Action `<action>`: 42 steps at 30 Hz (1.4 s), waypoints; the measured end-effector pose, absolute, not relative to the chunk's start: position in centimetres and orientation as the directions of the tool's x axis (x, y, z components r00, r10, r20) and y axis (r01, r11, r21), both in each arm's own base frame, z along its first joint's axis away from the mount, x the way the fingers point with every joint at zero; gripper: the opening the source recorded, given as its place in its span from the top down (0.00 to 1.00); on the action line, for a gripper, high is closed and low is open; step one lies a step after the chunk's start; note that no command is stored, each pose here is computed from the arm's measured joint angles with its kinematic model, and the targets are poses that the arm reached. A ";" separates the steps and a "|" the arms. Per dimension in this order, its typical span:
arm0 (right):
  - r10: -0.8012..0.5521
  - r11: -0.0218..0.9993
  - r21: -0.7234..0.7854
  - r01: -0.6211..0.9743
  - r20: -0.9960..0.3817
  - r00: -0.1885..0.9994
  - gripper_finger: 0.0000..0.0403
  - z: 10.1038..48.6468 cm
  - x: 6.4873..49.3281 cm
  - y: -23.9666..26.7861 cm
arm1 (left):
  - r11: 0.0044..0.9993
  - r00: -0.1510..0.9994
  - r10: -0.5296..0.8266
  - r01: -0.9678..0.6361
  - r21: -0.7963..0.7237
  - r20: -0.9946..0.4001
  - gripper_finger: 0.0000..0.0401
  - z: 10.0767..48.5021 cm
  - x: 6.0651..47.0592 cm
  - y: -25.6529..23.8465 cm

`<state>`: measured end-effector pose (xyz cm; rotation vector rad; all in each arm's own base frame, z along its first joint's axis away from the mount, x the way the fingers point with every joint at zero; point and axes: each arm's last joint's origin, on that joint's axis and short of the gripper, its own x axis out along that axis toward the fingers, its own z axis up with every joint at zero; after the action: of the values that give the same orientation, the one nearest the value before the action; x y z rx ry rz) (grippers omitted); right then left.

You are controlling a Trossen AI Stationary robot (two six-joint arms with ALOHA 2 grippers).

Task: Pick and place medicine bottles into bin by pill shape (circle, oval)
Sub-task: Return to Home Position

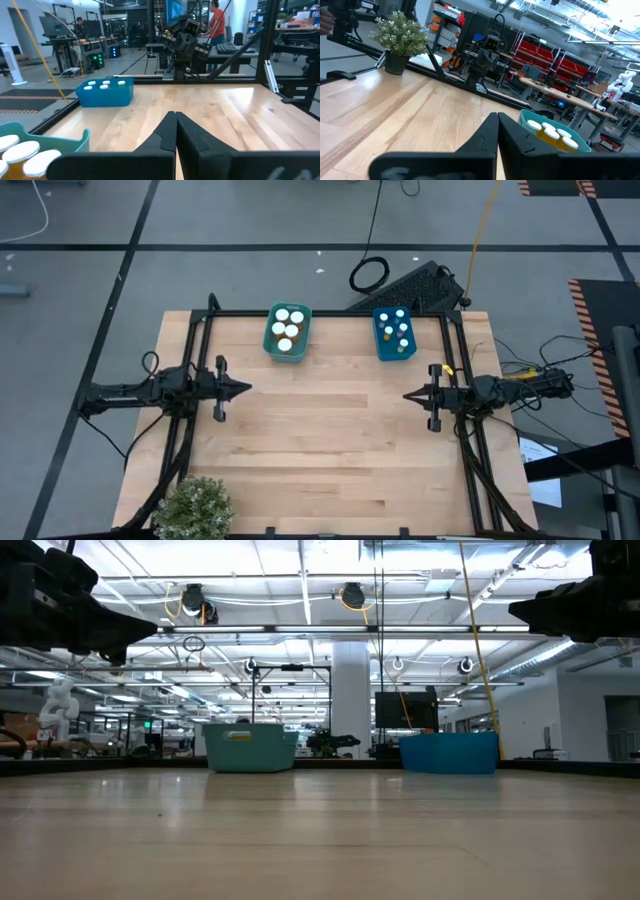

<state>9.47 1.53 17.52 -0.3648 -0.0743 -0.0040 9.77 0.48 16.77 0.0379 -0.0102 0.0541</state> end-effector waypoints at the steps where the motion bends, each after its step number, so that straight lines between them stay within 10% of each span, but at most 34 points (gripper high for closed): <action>1: 0.010 0.934 -0.356 0.017 0.073 0.997 1.00 17.5 9.5 1.5 | 0.998 0.998 0.057 -0.058 0.039 0.011 1.00 16.8 9.8 0.5; 42: 0.024 0.970 -0.242 -0.005 0.075 0.997 1.00 17.4 9.7 -0.3 | 0.994 0.997 0.077 -0.077 0.074 0.008 0.94 16.7 9.8 0.7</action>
<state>9.66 -0.31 17.44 -0.2438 -0.0774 0.0145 9.76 0.71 16.74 0.0744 -0.0053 0.0772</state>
